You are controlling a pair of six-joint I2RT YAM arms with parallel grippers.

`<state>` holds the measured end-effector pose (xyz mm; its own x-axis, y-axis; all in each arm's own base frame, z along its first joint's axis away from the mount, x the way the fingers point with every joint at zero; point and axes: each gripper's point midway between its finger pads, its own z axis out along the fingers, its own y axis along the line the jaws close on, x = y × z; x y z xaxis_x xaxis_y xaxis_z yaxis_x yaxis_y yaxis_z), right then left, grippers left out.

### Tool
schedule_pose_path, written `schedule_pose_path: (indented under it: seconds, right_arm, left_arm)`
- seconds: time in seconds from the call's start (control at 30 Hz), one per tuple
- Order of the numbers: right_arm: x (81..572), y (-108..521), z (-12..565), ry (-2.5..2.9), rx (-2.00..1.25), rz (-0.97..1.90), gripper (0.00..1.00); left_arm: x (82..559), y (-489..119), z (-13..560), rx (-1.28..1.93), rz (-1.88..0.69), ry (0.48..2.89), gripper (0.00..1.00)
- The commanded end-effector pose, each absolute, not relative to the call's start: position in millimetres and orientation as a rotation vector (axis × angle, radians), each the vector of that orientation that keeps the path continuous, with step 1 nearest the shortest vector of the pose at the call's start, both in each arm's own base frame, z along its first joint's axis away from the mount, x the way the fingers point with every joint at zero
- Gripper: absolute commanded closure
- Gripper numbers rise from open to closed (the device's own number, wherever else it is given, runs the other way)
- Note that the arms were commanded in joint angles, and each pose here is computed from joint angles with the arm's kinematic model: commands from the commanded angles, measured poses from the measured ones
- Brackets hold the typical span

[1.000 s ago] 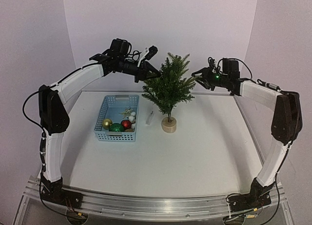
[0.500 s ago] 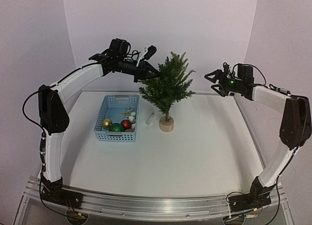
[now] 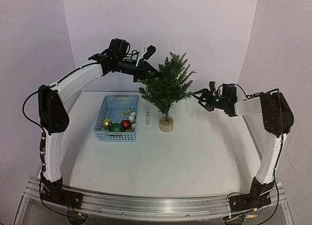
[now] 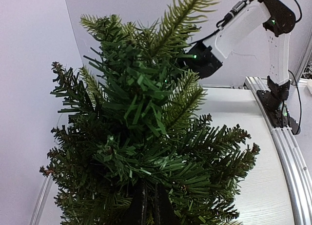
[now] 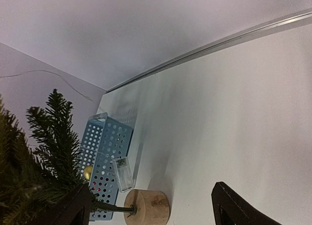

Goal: Decorate the small christmas tree

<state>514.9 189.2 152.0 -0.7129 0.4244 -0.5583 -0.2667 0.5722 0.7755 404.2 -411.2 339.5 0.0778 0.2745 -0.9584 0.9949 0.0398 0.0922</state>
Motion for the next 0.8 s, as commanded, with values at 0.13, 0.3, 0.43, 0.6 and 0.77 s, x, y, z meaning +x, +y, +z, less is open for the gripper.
schedule_pose_path:
  seconds: [0.13, 0.3, 0.43, 0.6, 0.77]
  right_arm:
    - [562, 253, 176, 1.782, -0.001, 1.306, 0.15]
    - [568, 274, 167, 1.777, -0.014, 1.346, 0.15]
    - [580, 277, 156, 1.781, 0.033, 1.345, 0.19]
    - [597, 279, 148, 1.766, 0.067, 1.344, 0.27]
    - [605, 284, 153, 1.748, 0.069, 1.381, 0.64]
  left_arm:
    - [398, -410, 363, 1.409, -0.988, 1.286, 1.00]
    - [400, -411, 362, 1.405, -0.991, 1.288, 1.00]
    - [401, -412, 362, 1.407, -0.988, 1.285, 1.00]
    - [401, -413, 362, 1.407, -0.994, 1.283, 1.00]
    - [401, -412, 364, 1.405, -0.993, 1.279, 1.00]
